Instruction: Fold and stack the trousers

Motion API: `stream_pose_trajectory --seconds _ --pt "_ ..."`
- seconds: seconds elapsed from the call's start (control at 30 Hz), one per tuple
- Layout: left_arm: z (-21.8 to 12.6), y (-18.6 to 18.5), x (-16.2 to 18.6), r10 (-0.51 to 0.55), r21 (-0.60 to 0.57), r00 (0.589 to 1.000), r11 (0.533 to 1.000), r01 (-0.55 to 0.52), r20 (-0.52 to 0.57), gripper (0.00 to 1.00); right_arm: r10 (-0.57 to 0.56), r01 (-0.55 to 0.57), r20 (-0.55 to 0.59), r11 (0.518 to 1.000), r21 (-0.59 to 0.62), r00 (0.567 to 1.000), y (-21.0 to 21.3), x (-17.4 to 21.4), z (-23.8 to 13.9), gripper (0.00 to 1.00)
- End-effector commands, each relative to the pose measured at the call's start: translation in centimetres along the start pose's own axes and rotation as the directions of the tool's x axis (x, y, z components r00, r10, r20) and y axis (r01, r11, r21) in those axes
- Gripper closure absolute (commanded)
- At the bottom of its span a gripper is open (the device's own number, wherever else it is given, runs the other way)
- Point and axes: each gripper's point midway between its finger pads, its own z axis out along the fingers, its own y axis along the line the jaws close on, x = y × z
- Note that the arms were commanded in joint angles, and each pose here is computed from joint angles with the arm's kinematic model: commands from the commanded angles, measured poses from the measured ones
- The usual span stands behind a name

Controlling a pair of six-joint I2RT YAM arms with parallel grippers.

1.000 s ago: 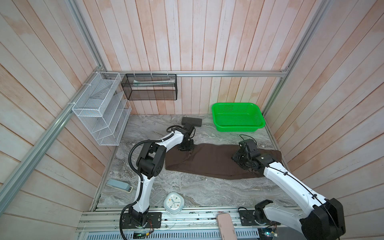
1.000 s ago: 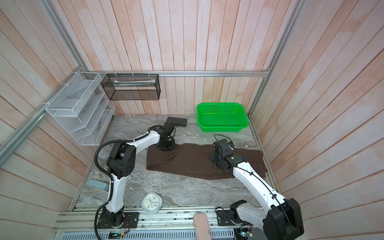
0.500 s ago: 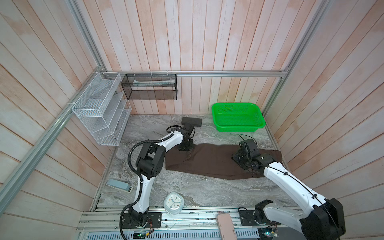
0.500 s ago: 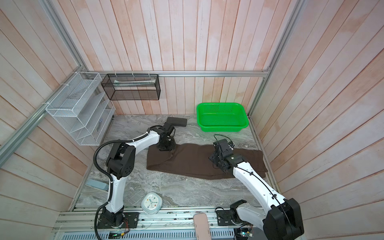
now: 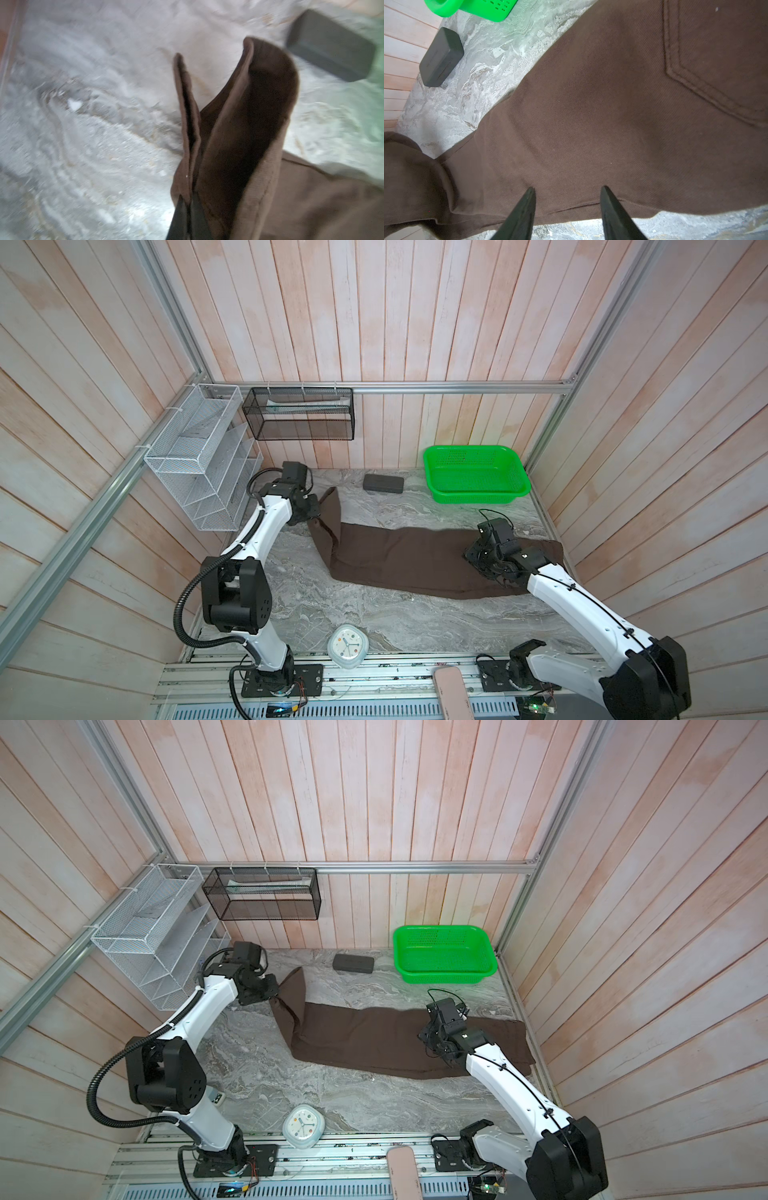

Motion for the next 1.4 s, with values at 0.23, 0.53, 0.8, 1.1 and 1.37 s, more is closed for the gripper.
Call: stream_pose_trajectory --seconds 0.23,0.53,0.8,1.1,1.37 --pt "2.6 11.4 5.6 -0.101 -0.327 0.983 0.944 0.045 -0.155 0.43 -0.023 0.024 0.012 1.0 -0.016 1.0 1.1 -0.8 -0.3 0.48" --pt "0.3 5.7 3.6 -0.109 -0.03 0.991 0.994 0.107 -0.077 0.36 -0.03 0.03 0.01 1.0 -0.005 1.0 0.9 -0.7 0.2 0.49" --pt "5.0 5.9 7.7 -0.151 -0.055 0.972 0.988 0.143 -0.181 0.29 -0.037 0.037 -0.008 0.999 -0.007 0.999 1.0 -0.3 0.9 0.48" --pt "7.6 6.6 7.8 -0.219 -0.058 0.957 0.976 0.212 -0.188 0.47 -0.03 0.03 -0.003 1.0 0.001 1.0 0.4 -0.2 0.7 0.48" --pt "7.8 8.6 7.9 -0.246 -0.125 0.952 0.966 0.226 -0.179 0.78 -0.028 0.028 0.003 1.0 0.003 1.0 0.3 -0.3 0.7 0.48"
